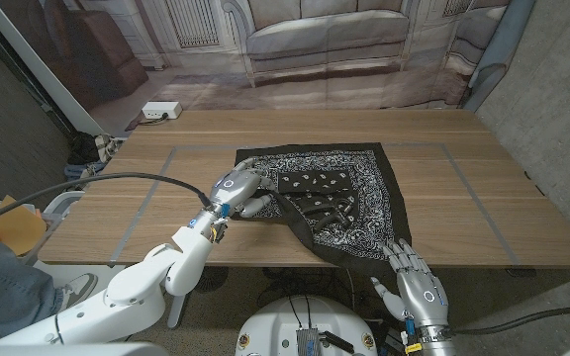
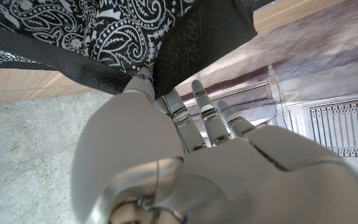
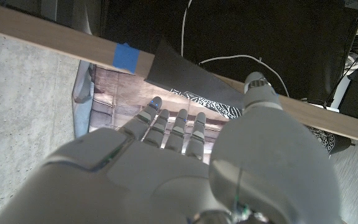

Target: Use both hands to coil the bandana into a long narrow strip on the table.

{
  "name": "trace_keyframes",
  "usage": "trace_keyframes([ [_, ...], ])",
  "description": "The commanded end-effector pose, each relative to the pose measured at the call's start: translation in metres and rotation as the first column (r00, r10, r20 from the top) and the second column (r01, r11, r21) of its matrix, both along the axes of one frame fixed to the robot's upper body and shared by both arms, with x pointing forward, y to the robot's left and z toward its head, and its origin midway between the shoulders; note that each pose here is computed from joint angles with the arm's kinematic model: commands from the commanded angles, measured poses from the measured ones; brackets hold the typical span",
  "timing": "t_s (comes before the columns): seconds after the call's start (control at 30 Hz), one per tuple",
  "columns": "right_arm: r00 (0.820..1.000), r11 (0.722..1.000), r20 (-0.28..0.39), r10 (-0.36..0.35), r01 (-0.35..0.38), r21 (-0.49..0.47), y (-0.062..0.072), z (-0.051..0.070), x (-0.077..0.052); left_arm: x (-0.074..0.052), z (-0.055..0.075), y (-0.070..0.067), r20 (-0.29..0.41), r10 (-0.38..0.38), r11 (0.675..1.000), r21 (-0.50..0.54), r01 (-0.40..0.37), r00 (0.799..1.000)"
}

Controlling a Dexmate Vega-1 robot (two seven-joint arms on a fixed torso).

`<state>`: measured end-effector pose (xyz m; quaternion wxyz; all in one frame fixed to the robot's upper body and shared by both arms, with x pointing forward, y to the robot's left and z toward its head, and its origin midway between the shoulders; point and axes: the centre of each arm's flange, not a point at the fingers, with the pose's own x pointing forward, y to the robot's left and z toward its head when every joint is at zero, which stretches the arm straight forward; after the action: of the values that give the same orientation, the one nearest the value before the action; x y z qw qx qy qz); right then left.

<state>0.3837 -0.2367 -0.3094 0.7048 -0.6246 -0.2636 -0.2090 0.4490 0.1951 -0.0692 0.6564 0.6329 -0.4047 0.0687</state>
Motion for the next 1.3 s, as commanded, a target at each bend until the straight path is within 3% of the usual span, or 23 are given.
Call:
trace_keyframes([
  [0.03, 1.0, 1.0, -0.015, -0.006, 0.006, -0.017, -0.009, -0.007, 0.004, 0.0, 0.0, -0.003, -0.003, -0.006, 1.0, -0.004, 0.006, 1.0],
  [0.3, 1.0, 1.0, 0.019, -0.015, 0.015, 0.008, -0.014, 0.0, 0.006, 0.0, 0.0, -0.005, -0.006, -0.004, 1.0, -0.01, 0.004, 1.0],
  [0.6, 0.995, 1.0, 0.097, -0.022, 0.02, 0.02, -0.019, 0.02, 0.002, 0.001, -0.004, -0.008, -0.018, -0.003, 1.0, -0.023, 0.002, 1.0],
  [0.9, 0.994, 1.0, 0.106, -0.003, 0.004, -0.011, -0.025, 0.039, -0.005, 0.003, -0.007, -0.008, -0.028, 0.001, 0.999, -0.036, -0.002, 1.0],
  [1.3, 0.991, 1.0, 0.136, 0.013, -0.012, -0.007, -0.028, 0.063, -0.002, 0.006, -0.01, -0.007, -0.045, 0.005, 0.998, -0.061, -0.008, 0.999],
])
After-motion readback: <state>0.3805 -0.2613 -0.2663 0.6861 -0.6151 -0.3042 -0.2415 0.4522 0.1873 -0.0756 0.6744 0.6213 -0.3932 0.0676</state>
